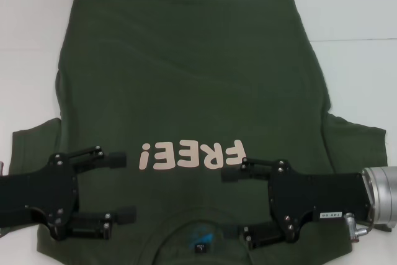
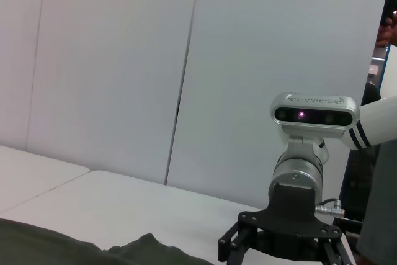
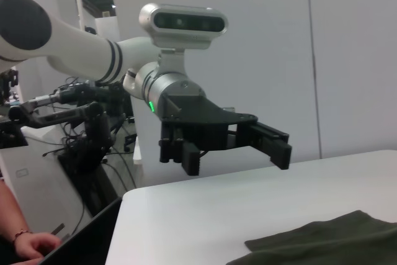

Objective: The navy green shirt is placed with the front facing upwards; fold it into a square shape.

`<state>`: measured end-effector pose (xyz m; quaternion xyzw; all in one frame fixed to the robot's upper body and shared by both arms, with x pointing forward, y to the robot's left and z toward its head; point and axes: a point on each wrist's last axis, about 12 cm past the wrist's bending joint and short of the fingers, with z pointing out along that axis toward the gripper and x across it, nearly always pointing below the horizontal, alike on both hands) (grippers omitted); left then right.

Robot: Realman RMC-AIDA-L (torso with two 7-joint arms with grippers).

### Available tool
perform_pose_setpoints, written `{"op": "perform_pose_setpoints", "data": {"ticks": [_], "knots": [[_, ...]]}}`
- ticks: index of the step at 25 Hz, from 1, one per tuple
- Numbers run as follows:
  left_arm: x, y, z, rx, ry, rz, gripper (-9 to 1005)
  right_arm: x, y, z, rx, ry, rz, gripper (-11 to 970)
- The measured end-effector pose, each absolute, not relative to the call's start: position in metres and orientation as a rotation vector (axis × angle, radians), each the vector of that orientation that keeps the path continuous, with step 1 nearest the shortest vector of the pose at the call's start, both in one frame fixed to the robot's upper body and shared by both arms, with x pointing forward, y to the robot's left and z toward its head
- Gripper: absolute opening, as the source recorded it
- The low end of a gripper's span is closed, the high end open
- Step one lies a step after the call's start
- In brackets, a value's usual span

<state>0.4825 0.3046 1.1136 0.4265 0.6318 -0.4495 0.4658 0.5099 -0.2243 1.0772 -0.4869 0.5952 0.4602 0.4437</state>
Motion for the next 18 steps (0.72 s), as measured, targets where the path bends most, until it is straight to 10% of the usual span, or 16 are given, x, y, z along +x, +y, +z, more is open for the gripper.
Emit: {"op": "perform_pose_setpoints", "data": {"ticks": [18], "knots": [[0.484,0.304,1.114,1.047,1.554,-1.101,934,0.516,-0.226,1.080,-1.104,1.509,1.148,926]]}}
